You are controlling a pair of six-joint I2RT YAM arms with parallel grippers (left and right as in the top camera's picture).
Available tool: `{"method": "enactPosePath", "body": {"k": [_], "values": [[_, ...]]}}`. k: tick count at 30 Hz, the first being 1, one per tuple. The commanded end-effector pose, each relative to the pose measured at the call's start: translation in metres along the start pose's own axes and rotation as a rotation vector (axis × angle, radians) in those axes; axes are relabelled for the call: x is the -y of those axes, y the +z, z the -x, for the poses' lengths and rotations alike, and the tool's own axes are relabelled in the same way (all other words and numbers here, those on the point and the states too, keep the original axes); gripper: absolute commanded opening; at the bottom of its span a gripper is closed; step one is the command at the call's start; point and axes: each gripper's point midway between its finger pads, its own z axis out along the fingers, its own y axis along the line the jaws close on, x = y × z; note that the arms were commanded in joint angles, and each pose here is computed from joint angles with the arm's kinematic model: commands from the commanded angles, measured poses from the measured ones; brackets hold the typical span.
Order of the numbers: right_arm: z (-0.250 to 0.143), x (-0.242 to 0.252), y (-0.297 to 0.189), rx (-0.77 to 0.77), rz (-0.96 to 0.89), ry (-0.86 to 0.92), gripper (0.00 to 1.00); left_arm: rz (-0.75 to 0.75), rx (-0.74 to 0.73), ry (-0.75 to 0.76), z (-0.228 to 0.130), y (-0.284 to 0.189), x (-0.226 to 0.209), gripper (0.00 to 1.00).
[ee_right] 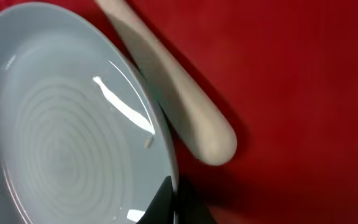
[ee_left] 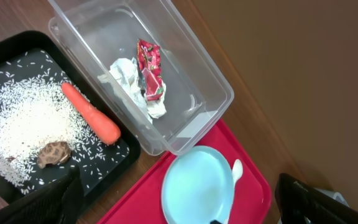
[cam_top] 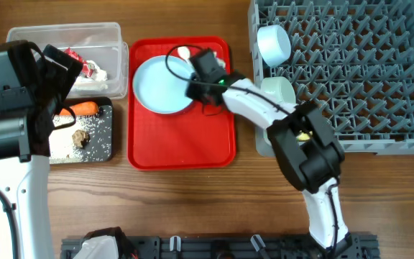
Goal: Sort waste into correct bins and load items into the dishwasher rack
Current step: 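Lift the plate with the right gripper and stand it in the rack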
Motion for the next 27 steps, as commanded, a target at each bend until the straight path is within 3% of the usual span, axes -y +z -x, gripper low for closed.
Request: {"method": "enactPosePath", "body": {"k": [1,5,9,12,13,16,17,19,25,27], "values": [[0.037,-0.016,-0.056,0.078,0.047,-0.198,0.04,0.018,0.013,-0.017,0.003,0.001,-0.004,1.0],[0.053,-0.04,-0.13,0.173,0.081,-0.44,0.04,0.018,0.013,-0.017,0.003,0.001,-0.004,1.0],[0.083,-0.045,-0.217,0.39,0.021,-0.496,0.04,0.018,0.013,-0.017,0.003,0.001,-0.004,1.0],[0.121,-0.004,-0.282,0.638,-0.264,-0.403,0.04,0.018,0.013,-0.017,0.003,0.001,-0.004,1.0],[0.135,0.021,-0.314,0.755,-0.45,-0.365,0.04,0.018,0.013,-0.017,0.003,0.001,-0.004,1.0],[0.152,0.07,-0.38,0.917,-0.936,-0.357,0.04,0.018,0.013,-0.017,0.003,0.001,-0.004,1.0],[0.156,0.088,-0.404,0.939,-1.131,-0.341,0.04,0.018,0.013,-0.017,0.003,0.001,-0.004,1.0],[0.168,0.108,-0.416,0.87,-1.281,-0.389,0.04,0.018,0.013,-0.017,0.003,0.001,-0.004,1.0],[0.195,0.168,-0.427,0.738,-1.382,-0.39,0.04,0.018,0.013,-0.017,0.003,0.001,-0.004,1.0],[0.201,0.175,-0.413,0.667,-1.353,-0.467,0.04,0.02,0.011,-0.016,0.003,0.001,-0.004,1.0]]}}
